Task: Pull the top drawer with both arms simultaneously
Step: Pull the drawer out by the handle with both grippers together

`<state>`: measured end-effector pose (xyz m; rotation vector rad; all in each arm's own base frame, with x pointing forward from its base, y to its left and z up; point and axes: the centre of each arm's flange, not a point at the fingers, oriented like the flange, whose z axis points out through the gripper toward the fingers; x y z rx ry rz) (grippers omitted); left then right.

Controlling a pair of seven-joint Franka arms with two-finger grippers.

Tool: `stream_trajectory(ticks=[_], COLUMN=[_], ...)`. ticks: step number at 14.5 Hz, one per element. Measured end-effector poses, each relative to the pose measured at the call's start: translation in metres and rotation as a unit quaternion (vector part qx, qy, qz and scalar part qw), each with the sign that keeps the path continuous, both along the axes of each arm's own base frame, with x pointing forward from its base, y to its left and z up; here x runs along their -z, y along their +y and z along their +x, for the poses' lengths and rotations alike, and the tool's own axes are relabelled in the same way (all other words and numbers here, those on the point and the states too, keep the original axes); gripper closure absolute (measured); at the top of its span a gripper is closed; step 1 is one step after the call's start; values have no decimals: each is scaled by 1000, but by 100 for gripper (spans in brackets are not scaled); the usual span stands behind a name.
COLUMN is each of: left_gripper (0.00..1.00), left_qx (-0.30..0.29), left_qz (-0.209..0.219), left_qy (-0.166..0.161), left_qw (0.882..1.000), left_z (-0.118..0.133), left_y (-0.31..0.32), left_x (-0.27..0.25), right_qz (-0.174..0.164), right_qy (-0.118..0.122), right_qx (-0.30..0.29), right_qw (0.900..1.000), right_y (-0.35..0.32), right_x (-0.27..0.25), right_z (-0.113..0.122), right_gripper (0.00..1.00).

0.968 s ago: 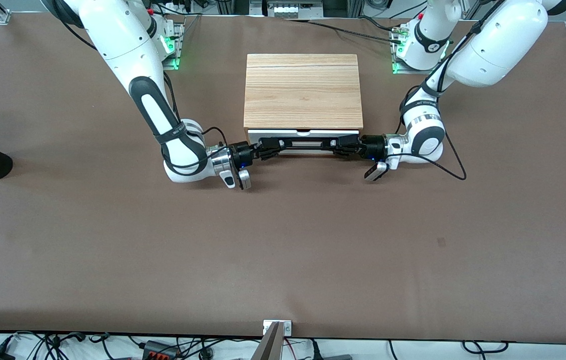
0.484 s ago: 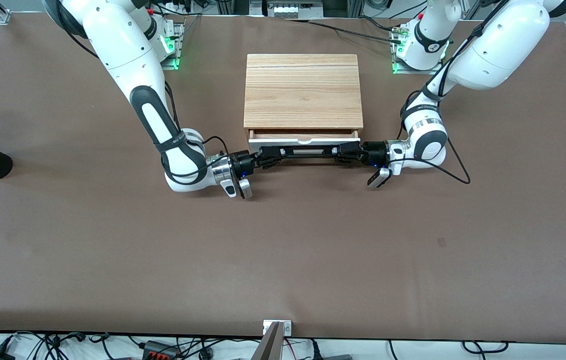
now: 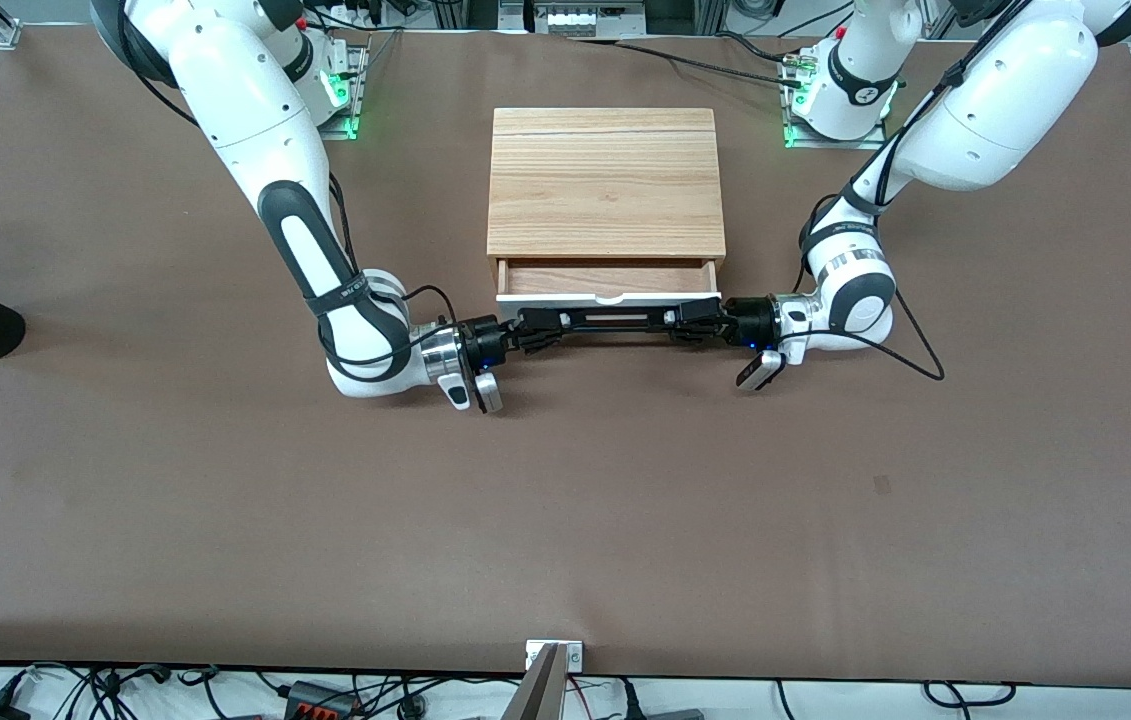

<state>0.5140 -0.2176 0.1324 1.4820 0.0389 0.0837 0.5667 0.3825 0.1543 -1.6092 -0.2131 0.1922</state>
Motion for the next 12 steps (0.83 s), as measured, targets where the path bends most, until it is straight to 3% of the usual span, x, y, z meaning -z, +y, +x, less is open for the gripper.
stream_trajectory(ticks=[12], left_gripper=[81], left_qx=[-16], left_qz=[11], left_qy=[-18], left_qw=[1000], left_z=[33], left_y=[2], left_x=[-1], right_qz=[-1], right_qy=[-19], right_qx=[9], right_qw=[1000], right_y=[1], right_x=[1], right_z=[35], right_gripper=[83])
